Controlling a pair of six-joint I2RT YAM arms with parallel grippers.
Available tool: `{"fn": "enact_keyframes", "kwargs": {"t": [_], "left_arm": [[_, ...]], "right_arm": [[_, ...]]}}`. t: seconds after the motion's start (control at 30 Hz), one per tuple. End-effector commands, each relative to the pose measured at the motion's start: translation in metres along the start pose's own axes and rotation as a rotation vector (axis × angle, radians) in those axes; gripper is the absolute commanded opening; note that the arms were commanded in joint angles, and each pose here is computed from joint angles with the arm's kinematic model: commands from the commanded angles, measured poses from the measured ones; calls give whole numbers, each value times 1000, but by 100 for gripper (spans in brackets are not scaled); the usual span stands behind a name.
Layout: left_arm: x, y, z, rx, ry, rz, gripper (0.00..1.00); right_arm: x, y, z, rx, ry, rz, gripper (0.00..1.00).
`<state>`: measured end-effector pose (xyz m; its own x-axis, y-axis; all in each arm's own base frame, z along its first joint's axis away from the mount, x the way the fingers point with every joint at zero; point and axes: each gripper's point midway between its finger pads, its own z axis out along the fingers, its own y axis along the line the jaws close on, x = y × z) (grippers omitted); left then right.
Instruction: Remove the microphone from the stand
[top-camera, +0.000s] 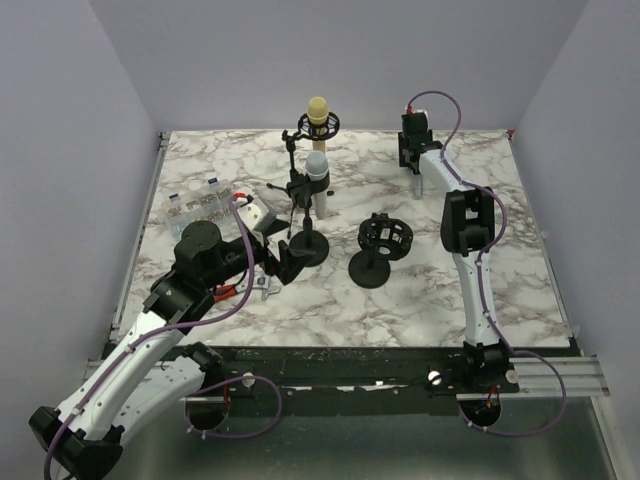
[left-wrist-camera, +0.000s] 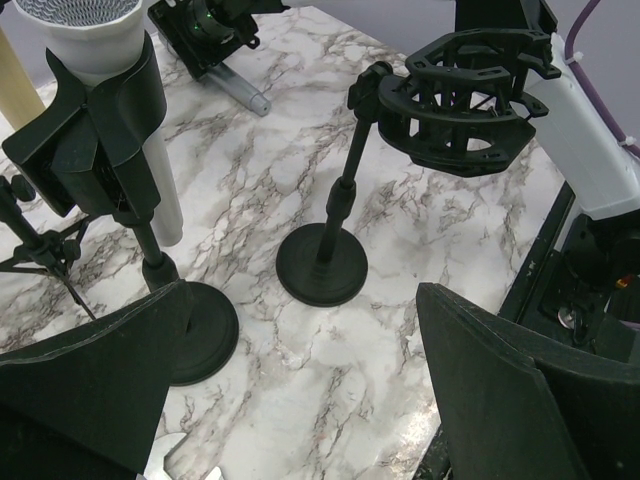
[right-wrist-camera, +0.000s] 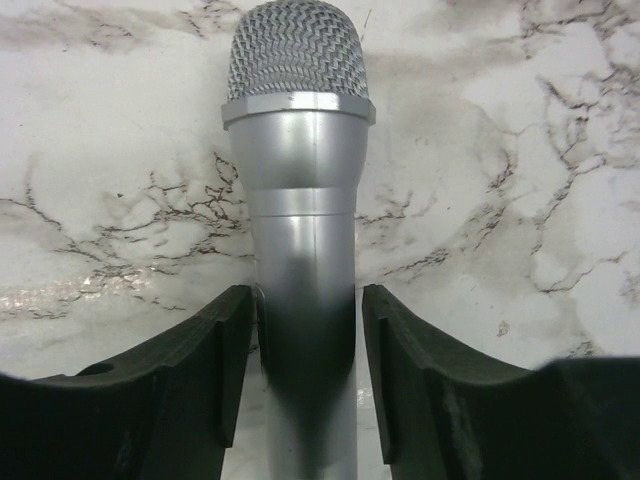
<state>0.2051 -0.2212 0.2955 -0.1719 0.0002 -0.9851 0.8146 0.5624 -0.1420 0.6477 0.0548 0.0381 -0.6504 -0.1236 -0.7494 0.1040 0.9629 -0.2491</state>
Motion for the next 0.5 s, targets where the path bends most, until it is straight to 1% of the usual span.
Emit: {"fn": "enact_keyframes", "kwargs": {"t": [0.0,0.13,0.27,0.4,0.47], "left_arm": [[-11,0,2,-4,-22,16,99],[-11,2,2,-11,-18,20,99],[-10,4,2,-22,-15,25,99],[-9,2,2,-14,-14,22,99],[-10,1,3,-6,-16,19,99]], "right_arm": [[31,12,15,-54,55,-46,67],[25,13,12,-68,51,-45,76],[6,9,-1,-73,31,-32,88],[-31,-1,-35,-84,-22,9,95],[-49,-4,-56,-107,-48,68,96]]}}
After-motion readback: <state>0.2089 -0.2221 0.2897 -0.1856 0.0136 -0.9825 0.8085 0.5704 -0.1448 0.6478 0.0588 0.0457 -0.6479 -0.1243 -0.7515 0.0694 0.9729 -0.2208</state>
